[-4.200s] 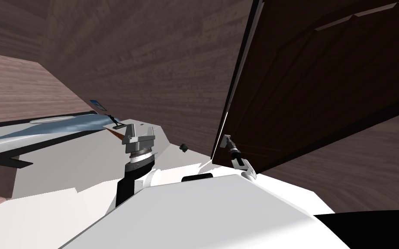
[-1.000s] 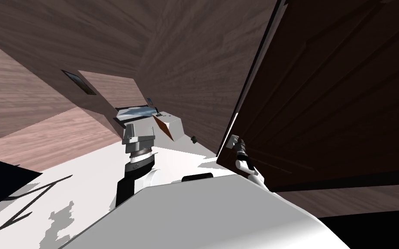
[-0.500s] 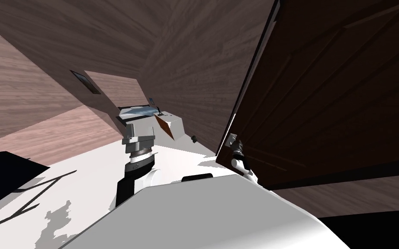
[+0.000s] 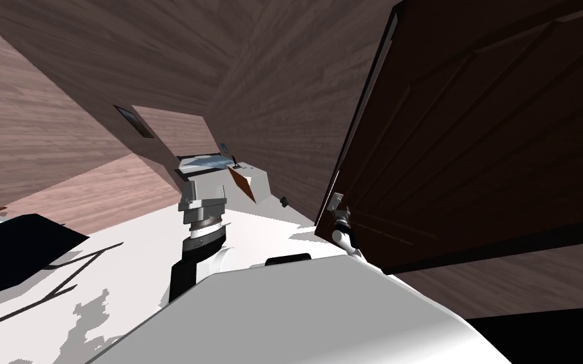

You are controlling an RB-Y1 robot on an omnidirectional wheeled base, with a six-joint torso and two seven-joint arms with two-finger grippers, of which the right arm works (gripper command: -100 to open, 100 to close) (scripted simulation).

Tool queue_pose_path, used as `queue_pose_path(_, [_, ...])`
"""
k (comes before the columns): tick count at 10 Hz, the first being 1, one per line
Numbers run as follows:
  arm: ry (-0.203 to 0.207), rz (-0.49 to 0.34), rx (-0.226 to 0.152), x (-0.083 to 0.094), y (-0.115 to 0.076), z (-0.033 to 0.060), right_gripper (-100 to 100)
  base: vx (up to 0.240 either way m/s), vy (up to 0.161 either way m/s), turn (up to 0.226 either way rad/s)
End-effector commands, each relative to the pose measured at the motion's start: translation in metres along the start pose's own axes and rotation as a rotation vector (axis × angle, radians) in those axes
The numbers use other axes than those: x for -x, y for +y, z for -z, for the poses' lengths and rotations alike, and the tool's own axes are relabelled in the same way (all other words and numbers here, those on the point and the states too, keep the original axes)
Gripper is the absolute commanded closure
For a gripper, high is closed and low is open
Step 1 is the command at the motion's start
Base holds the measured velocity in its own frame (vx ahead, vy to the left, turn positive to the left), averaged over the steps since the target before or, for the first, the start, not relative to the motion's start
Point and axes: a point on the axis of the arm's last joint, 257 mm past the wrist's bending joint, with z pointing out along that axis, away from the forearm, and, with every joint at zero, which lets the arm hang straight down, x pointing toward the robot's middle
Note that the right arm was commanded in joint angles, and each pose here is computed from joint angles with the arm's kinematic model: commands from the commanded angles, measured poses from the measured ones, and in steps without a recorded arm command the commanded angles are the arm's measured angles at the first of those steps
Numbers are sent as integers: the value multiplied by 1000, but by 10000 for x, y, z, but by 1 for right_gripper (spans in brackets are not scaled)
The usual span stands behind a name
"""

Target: Pull the door open

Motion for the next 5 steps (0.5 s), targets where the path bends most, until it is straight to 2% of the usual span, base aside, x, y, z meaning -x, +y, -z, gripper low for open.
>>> queue_pose_path(1, [-14,-121,6,-30,-92,43,-100,-106,-9,21])
queue_pose_path(5, [-39,-345,20,-102,-254,120,-100,-75,-9,18])
